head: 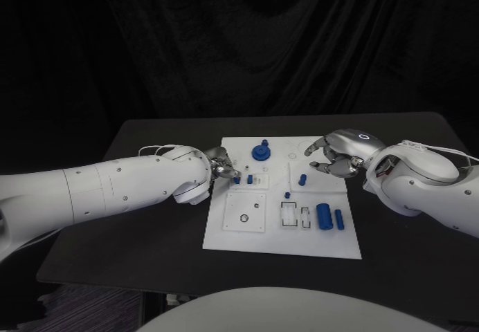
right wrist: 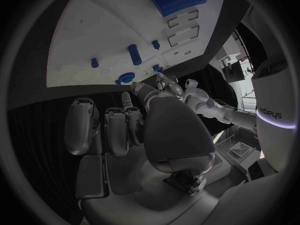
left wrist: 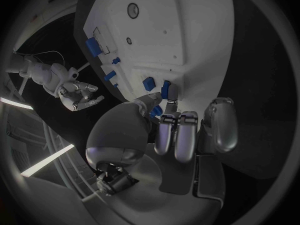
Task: Assemble the parts on the task board
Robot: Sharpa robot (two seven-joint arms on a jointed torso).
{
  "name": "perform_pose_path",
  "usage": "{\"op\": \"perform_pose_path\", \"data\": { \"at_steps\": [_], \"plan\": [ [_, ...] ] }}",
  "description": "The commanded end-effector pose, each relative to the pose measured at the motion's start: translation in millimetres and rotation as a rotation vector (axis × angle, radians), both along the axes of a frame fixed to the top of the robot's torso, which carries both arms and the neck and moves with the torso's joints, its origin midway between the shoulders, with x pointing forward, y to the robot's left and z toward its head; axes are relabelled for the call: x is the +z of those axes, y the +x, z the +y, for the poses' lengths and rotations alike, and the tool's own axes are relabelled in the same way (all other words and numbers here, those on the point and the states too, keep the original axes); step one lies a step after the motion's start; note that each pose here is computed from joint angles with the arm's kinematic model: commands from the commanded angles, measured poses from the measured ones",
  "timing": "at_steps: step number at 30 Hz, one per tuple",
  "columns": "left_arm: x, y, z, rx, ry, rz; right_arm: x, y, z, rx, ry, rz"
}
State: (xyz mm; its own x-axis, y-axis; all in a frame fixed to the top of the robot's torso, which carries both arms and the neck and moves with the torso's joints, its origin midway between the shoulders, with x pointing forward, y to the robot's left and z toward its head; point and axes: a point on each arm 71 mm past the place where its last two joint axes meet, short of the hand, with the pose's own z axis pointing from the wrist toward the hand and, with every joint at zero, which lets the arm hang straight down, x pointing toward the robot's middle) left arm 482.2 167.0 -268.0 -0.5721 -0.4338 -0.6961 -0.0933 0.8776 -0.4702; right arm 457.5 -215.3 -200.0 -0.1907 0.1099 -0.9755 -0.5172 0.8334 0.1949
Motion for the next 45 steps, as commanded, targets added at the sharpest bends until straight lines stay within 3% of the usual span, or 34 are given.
{"op": "perform_pose_path", "data": {
  "at_steps": [1, 11, 24, 45],
  "plan": [
    [-6.9, -4.5, -0.3, -0.01, 0.0, 0.022, -1.5, -0.2, -1.0, -0.014, -0.007, 0.007],
    [-5.2, -4.4, 2.5, -0.009, -0.017, 0.001, -1.6, -0.7, -1.9, -0.016, -0.006, 0.007],
    [0.1, -2.1, 4.5, 0.011, -0.062, -0.074, -2.3, -0.1, -2.2, -0.017, -0.006, 0.006],
    [-2.3, 0.3, 4.6, 0.024, -0.062, -0.083, -2.8, -0.4, -1.9, -0.016, -0.009, 0.01]
  ]
}}
